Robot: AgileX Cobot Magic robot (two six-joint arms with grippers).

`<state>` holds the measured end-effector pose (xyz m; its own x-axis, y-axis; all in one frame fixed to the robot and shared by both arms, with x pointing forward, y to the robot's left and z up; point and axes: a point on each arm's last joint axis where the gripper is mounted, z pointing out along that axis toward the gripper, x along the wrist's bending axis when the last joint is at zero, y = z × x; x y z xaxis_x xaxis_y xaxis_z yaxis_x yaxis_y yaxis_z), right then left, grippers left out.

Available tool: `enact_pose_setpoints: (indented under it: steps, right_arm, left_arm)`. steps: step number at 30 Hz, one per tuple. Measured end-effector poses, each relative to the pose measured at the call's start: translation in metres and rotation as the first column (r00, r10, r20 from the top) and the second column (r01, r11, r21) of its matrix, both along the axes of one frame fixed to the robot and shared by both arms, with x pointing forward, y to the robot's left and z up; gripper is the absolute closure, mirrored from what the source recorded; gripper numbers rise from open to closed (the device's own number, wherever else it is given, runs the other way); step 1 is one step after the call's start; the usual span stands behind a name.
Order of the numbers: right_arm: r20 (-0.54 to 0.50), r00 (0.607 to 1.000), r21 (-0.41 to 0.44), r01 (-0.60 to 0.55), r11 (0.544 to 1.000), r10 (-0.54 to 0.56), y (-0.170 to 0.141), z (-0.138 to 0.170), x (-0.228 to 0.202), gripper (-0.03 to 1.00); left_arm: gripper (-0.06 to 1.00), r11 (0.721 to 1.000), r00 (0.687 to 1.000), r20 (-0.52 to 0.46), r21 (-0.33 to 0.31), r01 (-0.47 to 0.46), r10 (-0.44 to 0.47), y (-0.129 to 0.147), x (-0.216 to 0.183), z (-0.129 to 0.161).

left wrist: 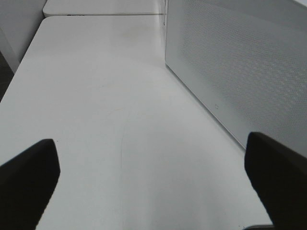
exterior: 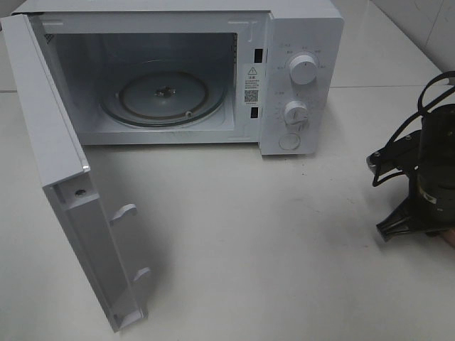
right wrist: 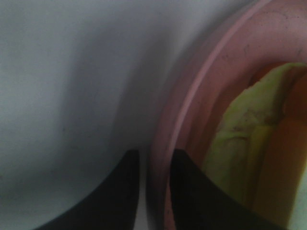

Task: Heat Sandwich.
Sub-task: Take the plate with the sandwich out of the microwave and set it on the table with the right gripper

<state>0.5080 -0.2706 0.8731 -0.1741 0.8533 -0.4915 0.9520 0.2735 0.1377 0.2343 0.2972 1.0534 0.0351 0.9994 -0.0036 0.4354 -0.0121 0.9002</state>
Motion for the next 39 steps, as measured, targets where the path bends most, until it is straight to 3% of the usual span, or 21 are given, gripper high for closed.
enact_pose_setpoints:
  steps: [2, 4, 11, 19, 32, 39]
  right_arm:
    - [0.004, 1.000, 0.002, 0.002, 1.000, -0.002, 0.000, 0.001, 0.000, 0.66]
    - [0.018, 1.000, 0.025, 0.025, 0.999, -0.025, 0.001, 0.005, -0.001, 0.54]
    - [0.039, 0.999, 0.072, 0.031, 0.997, -0.033, 0.004, 0.021, -0.003, 0.37]
    - [0.067, 0.997, 0.193, 0.033, 0.981, -0.047, 0.010, 0.050, -0.012, 0.16]
    - [0.086, 0.996, 0.383, -0.045, 0.923, 0.013, 0.021, 0.102, -0.040, 0.13]
    - [0.122, 0.992, 0.429, -0.068, 0.901, 0.016, 0.020, 0.127, -0.058, 0.13]
  left_arm:
    - [-0.05, 1.000, 1.000, 0.000, 0.000, 0.000, 0.000, 0.000, 0.000, 0.000]
    - [-0.05, 1.000, 1.000, 0.000, 0.000, 0.000, 0.000, 0.000, 0.000, 0.000]
    - [-0.05, 1.000, 1.000, 0.000, 0.000, 0.000, 0.000, 0.000, 0.000, 0.000]
    - [-0.05, 1.000, 1.000, 0.000, 0.000, 0.000, 0.000, 0.000, 0.000, 0.000]
    - [-0.05, 1.000, 1.000, 0.000, 0.000, 0.000, 0.000, 0.000, 0.000, 0.000]
    - [-0.05, 1.000, 1.000, 0.000, 0.000, 0.000, 0.000, 0.000, 0.000, 0.000]
